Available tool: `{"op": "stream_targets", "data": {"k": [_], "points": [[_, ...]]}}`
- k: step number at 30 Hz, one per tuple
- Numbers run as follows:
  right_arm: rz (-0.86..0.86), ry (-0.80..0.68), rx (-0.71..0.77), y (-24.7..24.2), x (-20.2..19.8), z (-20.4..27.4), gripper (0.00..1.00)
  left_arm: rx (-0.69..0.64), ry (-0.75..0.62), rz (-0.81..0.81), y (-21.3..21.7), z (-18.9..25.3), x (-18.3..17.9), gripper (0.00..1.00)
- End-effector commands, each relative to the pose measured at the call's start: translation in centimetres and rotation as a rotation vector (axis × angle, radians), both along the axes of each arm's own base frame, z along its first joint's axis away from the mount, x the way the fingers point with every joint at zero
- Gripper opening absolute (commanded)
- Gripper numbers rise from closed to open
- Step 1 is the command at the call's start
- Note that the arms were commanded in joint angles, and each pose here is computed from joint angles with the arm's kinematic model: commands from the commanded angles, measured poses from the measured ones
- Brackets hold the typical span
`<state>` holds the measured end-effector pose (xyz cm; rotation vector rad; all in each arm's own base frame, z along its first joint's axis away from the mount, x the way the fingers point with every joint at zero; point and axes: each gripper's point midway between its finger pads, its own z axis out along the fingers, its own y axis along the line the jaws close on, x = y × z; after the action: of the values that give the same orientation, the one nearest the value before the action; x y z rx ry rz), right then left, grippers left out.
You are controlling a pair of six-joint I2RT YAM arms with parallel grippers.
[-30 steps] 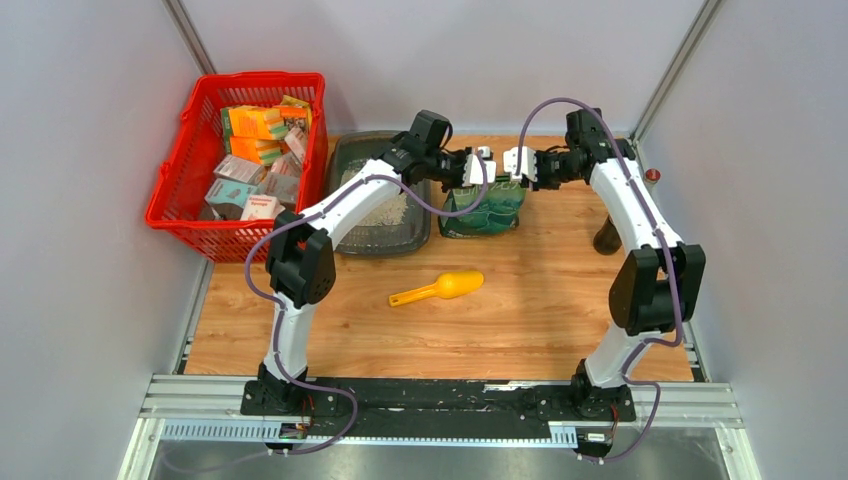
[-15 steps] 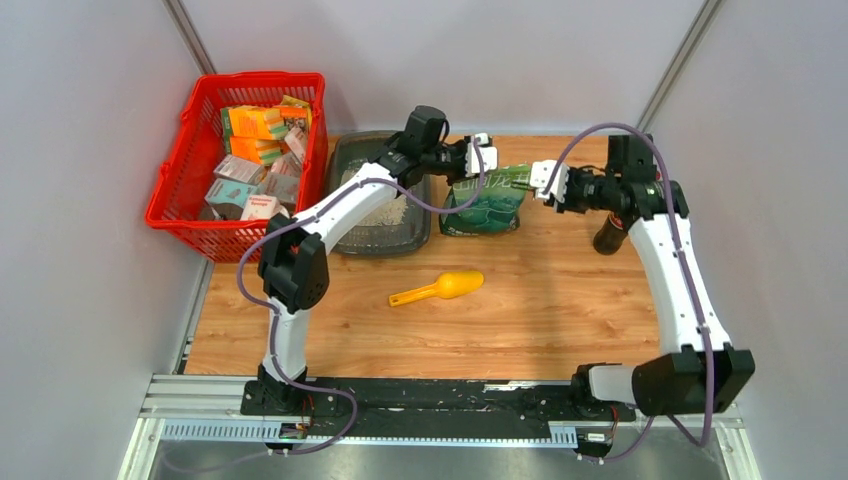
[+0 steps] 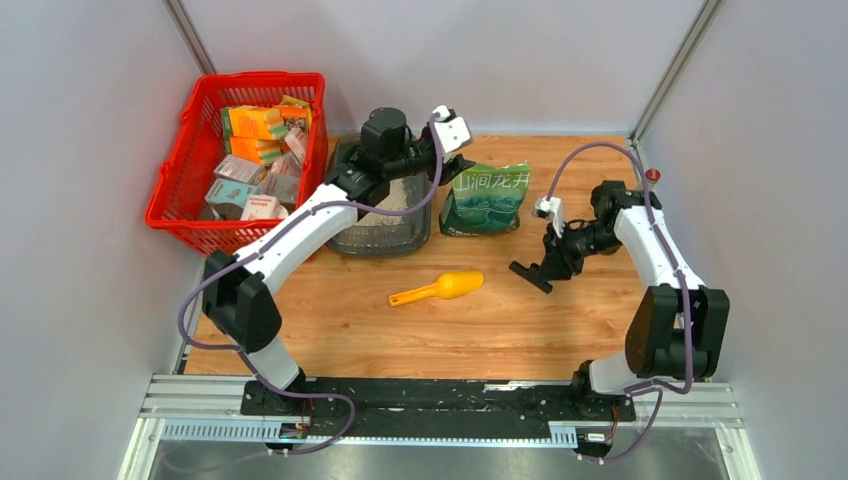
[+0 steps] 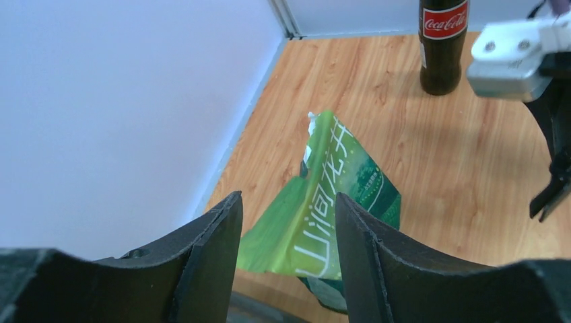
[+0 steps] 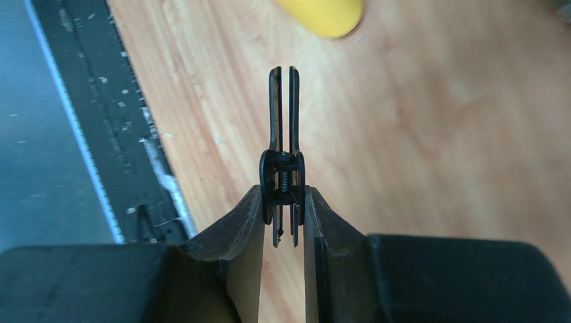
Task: Fill the litter box with clean litter
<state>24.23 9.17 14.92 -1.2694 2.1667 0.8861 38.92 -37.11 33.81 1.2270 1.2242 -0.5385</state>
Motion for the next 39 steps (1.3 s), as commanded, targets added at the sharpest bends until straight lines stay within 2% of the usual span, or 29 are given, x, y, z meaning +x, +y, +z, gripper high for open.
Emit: {"op": "stream_targets", "data": {"k": [1, 3, 5, 7, 10, 13, 14, 17, 20, 25, 28, 32, 35, 36, 38, 39], "points": [[-0.076, 0.312, 0.030, 0.6, -5.3, -2.1, 0.07, -0.069, 0.129, 0.126, 2.1, 0.1, -0.8, 0.61], [-0.112, 0.328, -0.004, 0.1, -4.7, -4.0, 0.07, -0.060, 0.196, 0.163, 3.0, -0.9, -1.5, 0.61], [-0.189, 0.422, -0.063, -0.5, -5.0, -6.2, 0.08, -0.060, 0.264, 0.225, 4.1, -2.1, -1.6, 0.61], [-0.236, 0.451, -0.085, -0.9, -4.4, -7.4, 0.08, -0.070, 0.323, 0.292, 5.1, -2.6, -1.0, 0.61], [-0.280, 0.477, -0.083, -1.1, -3.5, -8.6, 0.18, -0.173, 0.458, 0.388, 6.4, -2.0, 0.6, 0.62], [-0.339, 0.480, -0.072, -1.7, -2.0, -8.6, 0.42, -0.303, 0.636, 0.436, 6.8, -1.1, 2.4, 0.64], [-0.356, 0.469, -0.062, -1.9, -1.5, -8.2, 0.54, -0.347, 0.737, 0.453, 6.5, -2.0, 3.2, 0.71], [-0.357, 0.361, -0.002, -2.5, 0.1, -5.5, 0.66, -0.424, 0.824, 0.478, 6.5, -2.1, 5.0, 0.72], [-0.352, 0.251, 0.021, -2.8, 1.5, -2.2, 0.75, -0.449, 0.890, 0.500, 6.0, -3.2, 6.4, 0.73], [-0.368, 0.100, 0.072, -2.6, 4.1, 3.5, 0.82, -0.501, 1.010, 0.559, 5.6, -6.0, 8.5, 0.73], [-0.444, 0.050, 0.103, -2.6, 6.2, 6.0, 0.99, -0.520, 1.068, 0.564, 4.8, -7.7, 9.8, 0.73], [-0.538, -0.055, 0.146, -3.0, 9.5, 10.0, 1.00, -0.522, 1.132, 0.613, 4.3, -10.5, 11.4, 0.73], [-0.593, -0.116, 0.184, -3.3, 12.0, 11.6, 1.00, -0.524, 1.172, 0.581, 3.3, -11.0, 11.8, 0.72], [-0.602, -0.168, 0.199, -3.5, 13.3, 12.4, 1.00, -0.526, 1.180, 0.576, 3.1, -10.8, 11.9, 0.71], [-0.641, -0.158, 0.215, -3.8, 14.9, 12.5, 1.00, -0.515, 1.177, 0.556, 2.7, -11.2, 12.1, 0.66], [-0.642, -0.198, 0.231, -3.9, 16.0, 13.9, 1.00, -0.522, 1.153, 0.529, 2.5, -10.4, 12.3, 0.64]]}}
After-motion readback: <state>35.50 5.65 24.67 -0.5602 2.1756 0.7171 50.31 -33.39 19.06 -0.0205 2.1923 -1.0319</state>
